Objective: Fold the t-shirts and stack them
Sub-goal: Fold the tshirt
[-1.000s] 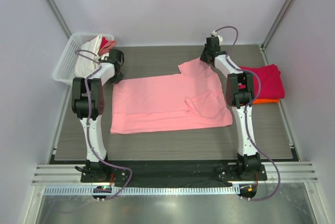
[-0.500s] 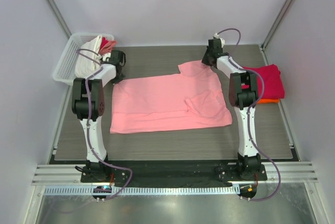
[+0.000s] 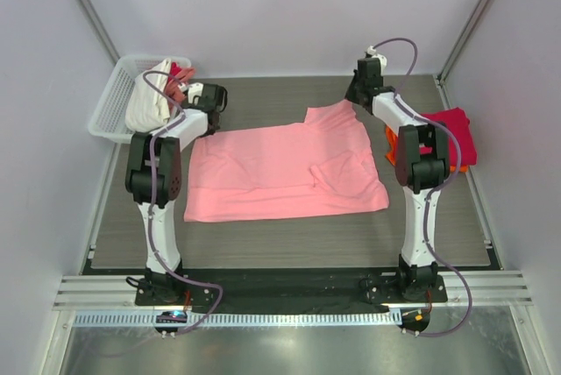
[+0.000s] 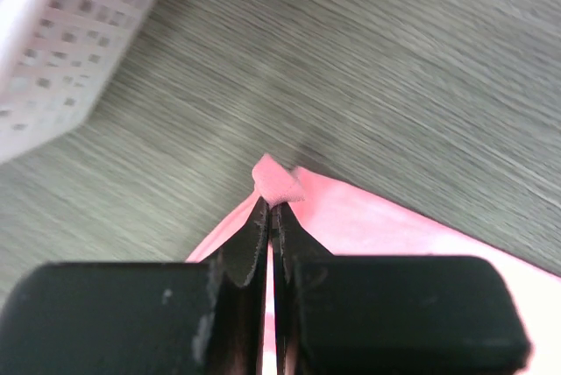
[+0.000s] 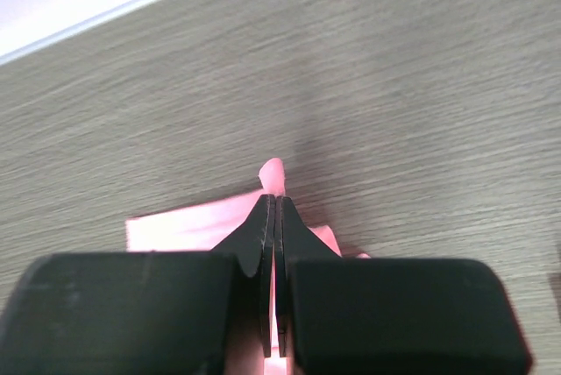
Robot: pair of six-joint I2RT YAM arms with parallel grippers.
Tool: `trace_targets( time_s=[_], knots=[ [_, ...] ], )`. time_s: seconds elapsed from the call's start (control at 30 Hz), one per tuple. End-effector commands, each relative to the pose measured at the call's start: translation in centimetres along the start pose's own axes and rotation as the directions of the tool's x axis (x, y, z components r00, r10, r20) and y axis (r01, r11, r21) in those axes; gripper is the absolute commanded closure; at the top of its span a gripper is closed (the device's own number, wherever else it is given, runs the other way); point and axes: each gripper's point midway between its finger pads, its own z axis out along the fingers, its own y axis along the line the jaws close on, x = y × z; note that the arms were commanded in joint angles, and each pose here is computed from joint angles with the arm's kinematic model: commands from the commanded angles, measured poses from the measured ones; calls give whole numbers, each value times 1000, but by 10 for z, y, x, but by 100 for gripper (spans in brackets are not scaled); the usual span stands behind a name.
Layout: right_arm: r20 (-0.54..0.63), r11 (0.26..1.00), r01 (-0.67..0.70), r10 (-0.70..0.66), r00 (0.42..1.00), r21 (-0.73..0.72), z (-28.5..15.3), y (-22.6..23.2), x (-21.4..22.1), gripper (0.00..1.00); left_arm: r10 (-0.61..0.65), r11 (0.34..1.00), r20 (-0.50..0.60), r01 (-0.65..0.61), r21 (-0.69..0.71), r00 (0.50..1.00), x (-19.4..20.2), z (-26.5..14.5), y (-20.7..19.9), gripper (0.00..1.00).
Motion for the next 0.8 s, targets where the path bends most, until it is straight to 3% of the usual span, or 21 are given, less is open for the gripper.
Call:
trace_targets(
  time_s=[0.0,0.77],
  knots=[
    [109,997,11,-3,994,-71,-31,19,-48,99,-60,998,118,63,-27,991,-39,-18,16,100],
    [103,985,22,-5,995,-169,-106,20,-42,99,-124,992,196,127,-2,973,-32,-40,40,100]
  ],
)
